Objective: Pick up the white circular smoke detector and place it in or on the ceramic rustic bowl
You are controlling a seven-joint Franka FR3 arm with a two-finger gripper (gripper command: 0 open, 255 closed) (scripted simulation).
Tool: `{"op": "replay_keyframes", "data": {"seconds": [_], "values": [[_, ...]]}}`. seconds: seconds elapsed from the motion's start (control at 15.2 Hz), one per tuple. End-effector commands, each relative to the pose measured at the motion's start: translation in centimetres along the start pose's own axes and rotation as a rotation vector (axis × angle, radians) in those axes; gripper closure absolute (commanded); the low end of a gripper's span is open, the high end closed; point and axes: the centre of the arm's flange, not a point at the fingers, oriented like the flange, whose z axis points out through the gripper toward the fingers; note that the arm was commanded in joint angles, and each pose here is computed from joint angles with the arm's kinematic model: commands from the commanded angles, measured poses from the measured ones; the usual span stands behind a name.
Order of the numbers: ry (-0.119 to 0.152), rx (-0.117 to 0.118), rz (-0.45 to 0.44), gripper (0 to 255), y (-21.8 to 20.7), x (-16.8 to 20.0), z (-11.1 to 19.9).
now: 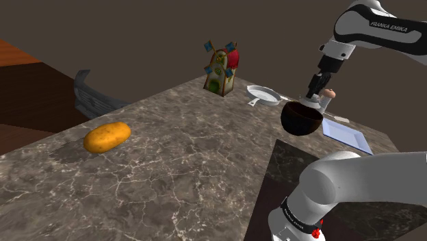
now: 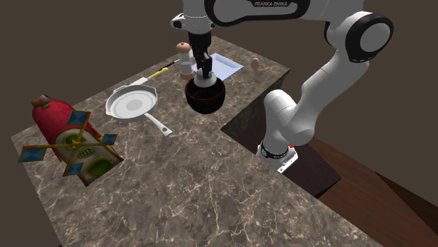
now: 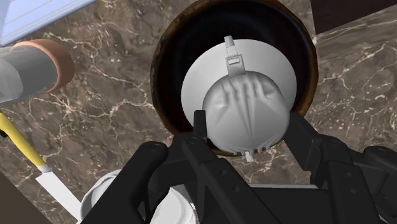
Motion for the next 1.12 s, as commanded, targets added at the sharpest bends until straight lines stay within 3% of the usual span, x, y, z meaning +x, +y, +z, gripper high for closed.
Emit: {"op": "replay_keyframes", "data": {"seconds": [0.0,0.26,0.73,0.79,1.06], "values": [[0.001,0.0,0.0,255,0.0,0.0,1.1],[0.001,0.0,0.0,255,0.0,0.0,2.9],[0.001,0.0,0.0,255,0.0,0.0,2.9],[0.001,0.0,0.0,0,0.0,0.0,2.9],[0.001,0.0,0.0,0,0.0,0.0,2.9]]}}
